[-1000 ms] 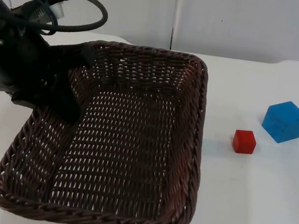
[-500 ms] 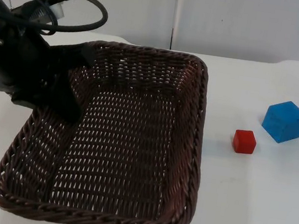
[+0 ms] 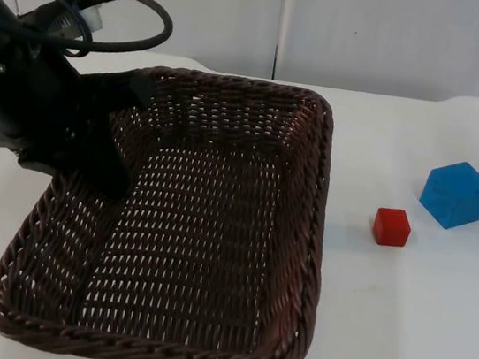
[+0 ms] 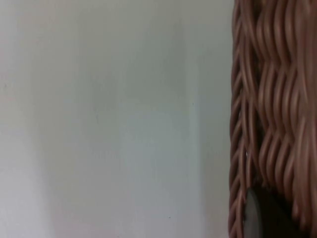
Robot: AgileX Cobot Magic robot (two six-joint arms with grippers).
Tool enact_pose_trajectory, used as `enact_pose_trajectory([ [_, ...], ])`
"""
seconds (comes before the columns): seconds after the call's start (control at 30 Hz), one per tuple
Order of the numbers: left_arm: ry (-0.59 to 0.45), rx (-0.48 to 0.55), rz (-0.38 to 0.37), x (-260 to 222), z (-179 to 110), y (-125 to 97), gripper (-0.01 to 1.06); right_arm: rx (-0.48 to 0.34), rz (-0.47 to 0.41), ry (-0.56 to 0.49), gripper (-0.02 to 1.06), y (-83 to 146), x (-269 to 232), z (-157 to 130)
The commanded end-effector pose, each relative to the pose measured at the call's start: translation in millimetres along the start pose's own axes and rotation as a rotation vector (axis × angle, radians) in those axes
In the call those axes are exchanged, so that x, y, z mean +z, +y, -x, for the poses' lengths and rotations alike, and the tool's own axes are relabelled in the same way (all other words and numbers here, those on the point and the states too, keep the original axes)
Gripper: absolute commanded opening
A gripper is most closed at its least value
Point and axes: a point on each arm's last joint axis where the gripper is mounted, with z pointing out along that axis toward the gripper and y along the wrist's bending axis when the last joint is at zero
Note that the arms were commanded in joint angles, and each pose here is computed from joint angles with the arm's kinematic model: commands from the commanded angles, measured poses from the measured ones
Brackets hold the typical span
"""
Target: Pick up the basket with the left hand and place the largest block into the basket with the right hand.
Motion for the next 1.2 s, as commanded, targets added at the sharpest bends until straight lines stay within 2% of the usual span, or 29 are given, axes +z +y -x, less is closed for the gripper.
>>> enact_pose_trajectory([
  [0.0,-0.008,-0.021,-0.031,-2.3,1.9,-4.2,0.0,-0.091,-0.009,0.059,1.05,1.2,20.1,7.3],
  [0.3,-0.01,-0.021,-0.031,-2.3,2.0,-4.1,0.0,-0.136,0.03,0.174,1.05,1.1,65.9,12.6],
  [0.53,-0.013,-0.025,-0.034,-2.3,2.4,-4.4,0.0,-0.18,0.055,0.226,1.05,4.6,108.1,-0.9],
  [0.8,-0.019,-0.025,-0.031,-2.3,2.9,-4.1,0.0,-0.222,0.064,0.204,1.05,18.3,143.4,-9.4],
  [1.07,-0.019,-0.022,-0.027,-2.3,2.9,-3.7,0.0,-0.217,0.049,0.19,1.05,15.7,170.6,-19.6],
  [1.17,-0.018,-0.02,-0.025,-2.3,2.8,-3.6,0.0,-0.215,0.045,0.188,1.0,15.2,181.0,-24.4],
])
